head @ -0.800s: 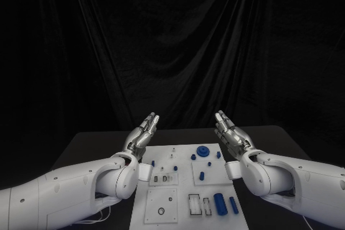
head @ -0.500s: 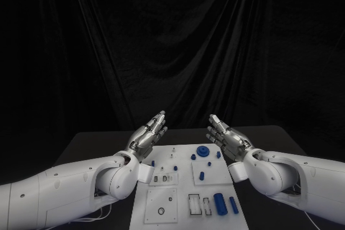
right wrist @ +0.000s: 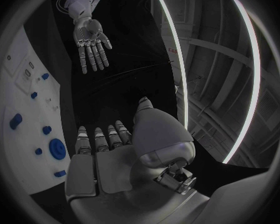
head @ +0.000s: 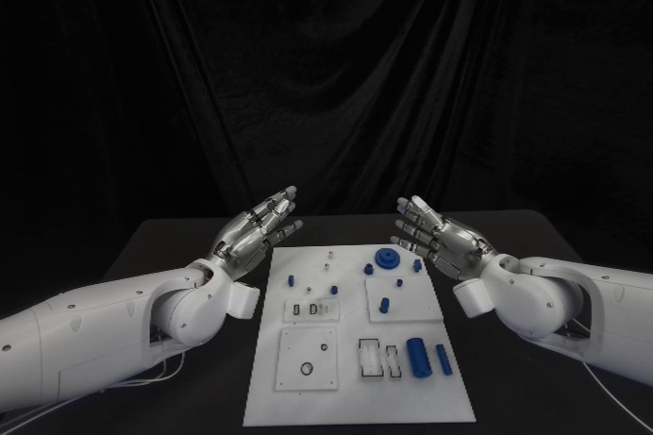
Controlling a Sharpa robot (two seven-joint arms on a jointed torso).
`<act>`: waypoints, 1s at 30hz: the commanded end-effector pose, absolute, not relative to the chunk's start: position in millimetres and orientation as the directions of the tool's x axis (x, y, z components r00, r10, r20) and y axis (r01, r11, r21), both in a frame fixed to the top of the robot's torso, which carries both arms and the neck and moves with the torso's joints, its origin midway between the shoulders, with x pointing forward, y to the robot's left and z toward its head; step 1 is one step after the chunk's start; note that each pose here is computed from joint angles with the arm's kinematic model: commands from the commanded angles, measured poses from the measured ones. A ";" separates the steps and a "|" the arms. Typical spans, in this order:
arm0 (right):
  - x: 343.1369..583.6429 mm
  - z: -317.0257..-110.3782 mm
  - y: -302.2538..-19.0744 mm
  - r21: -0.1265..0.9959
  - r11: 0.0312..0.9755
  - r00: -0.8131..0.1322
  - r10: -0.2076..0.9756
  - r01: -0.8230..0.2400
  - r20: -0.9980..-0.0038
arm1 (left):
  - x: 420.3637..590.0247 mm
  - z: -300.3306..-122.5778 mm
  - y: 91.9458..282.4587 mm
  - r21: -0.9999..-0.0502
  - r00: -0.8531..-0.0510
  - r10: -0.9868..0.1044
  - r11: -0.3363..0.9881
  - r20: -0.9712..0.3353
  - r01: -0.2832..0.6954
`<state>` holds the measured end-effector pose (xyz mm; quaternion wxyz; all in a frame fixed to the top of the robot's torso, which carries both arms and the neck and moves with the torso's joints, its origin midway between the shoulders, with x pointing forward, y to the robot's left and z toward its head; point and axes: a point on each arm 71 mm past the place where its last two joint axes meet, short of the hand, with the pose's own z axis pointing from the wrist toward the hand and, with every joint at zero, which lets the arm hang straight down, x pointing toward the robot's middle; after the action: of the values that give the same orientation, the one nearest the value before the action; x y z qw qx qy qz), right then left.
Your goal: Assemble the parts on the task board
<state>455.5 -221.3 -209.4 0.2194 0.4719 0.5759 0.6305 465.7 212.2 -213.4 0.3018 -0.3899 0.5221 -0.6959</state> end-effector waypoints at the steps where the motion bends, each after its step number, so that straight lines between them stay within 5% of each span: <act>1: 454.8 -204.2 -222.5 0.936 -0.228 -0.509 0.792 0.267 0.338 | 461.5 -203.1 214.9 -0.940 -0.567 -0.798 -0.322 0.205 0.112; 10: 464.8 -176.9 -230.8 0.963 -0.101 -0.560 0.796 0.251 0.230 | 455.7 -200.9 239.7 -0.947 -0.529 -0.828 -0.295 0.187 0.127; 18: 476.6 -153.5 -242.7 0.964 0.159 -0.623 0.782 0.213 0.008 | 450.2 -190.2 251.6 -0.942 -0.521 -0.833 -0.301 0.183 0.150; 25: 486.3 -135.4 -244.4 0.895 0.444 -0.663 0.682 0.040 -0.309 | 447.7 -176.8 257.7 -0.934 -0.516 -0.839 -0.306 0.173 0.184; 30: 495.1 -124.4 -238.9 0.723 0.668 -0.590 0.515 -0.178 -0.622 | 444.6 -171.8 259.2 -0.931 -0.524 -0.834 -0.313 0.174 0.189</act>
<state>492.6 -235.3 -122.9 0.3674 0.2050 0.7680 0.4830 446.4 259.0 -182.8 0.3296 -0.3686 0.5154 -0.6999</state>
